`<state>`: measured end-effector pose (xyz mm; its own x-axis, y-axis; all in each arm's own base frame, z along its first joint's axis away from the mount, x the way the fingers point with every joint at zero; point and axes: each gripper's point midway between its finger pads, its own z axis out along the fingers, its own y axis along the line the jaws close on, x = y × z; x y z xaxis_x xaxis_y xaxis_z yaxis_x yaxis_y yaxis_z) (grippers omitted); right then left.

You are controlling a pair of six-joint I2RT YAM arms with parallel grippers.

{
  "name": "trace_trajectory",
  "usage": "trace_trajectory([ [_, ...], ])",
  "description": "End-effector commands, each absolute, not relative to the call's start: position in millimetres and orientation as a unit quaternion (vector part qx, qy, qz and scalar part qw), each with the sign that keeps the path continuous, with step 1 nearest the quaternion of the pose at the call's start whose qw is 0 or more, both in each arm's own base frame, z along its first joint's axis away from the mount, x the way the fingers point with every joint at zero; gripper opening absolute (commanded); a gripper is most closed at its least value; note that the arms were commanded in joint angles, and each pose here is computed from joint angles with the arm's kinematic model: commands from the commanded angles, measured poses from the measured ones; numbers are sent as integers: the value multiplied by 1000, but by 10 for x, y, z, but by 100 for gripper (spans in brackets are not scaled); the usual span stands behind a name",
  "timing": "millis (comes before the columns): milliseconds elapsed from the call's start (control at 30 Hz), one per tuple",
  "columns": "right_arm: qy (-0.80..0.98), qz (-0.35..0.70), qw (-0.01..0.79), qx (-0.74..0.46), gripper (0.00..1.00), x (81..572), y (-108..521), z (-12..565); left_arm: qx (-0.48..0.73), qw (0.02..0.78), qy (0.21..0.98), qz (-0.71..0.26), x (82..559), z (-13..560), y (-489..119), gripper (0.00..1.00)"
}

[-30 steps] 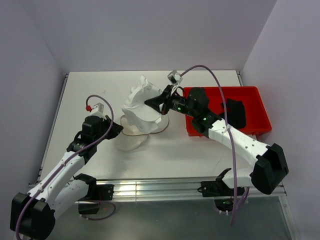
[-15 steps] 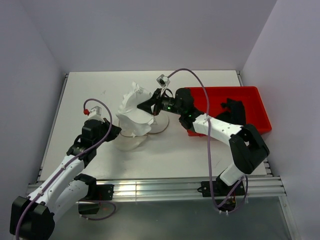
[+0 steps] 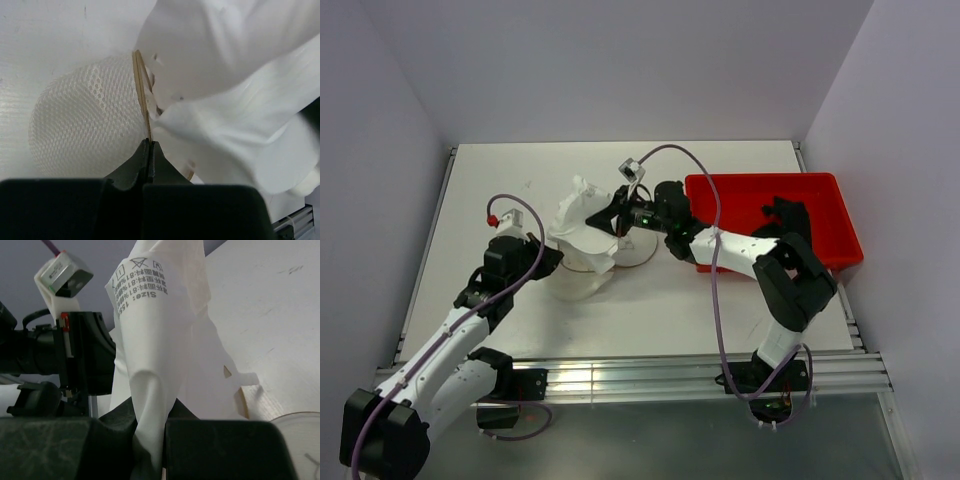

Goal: Place the bra in the laundry bag and zip it closed

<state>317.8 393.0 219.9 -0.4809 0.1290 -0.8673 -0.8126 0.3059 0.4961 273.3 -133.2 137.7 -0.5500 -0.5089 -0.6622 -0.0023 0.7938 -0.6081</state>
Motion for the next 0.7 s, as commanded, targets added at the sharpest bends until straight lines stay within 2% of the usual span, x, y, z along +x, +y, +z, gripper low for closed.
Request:
trace_trajectory([
  [0, 673, 540, 436, -256, 0, 3026, 4051, 1996, -147, 492, 797, -319, 2925, 1859, -1429, 0],
  [367, 732, 497, 414, -214, 0, 2971, 4003, 1356, -132, 518, 770, -347, 2887, 2096, -1463, 0],
  [667, 732, 501, 346, -306, 0, 2690, 4332, 1183, -66, 498, 775, -383, 2975, 2189, -1742, 0],
])
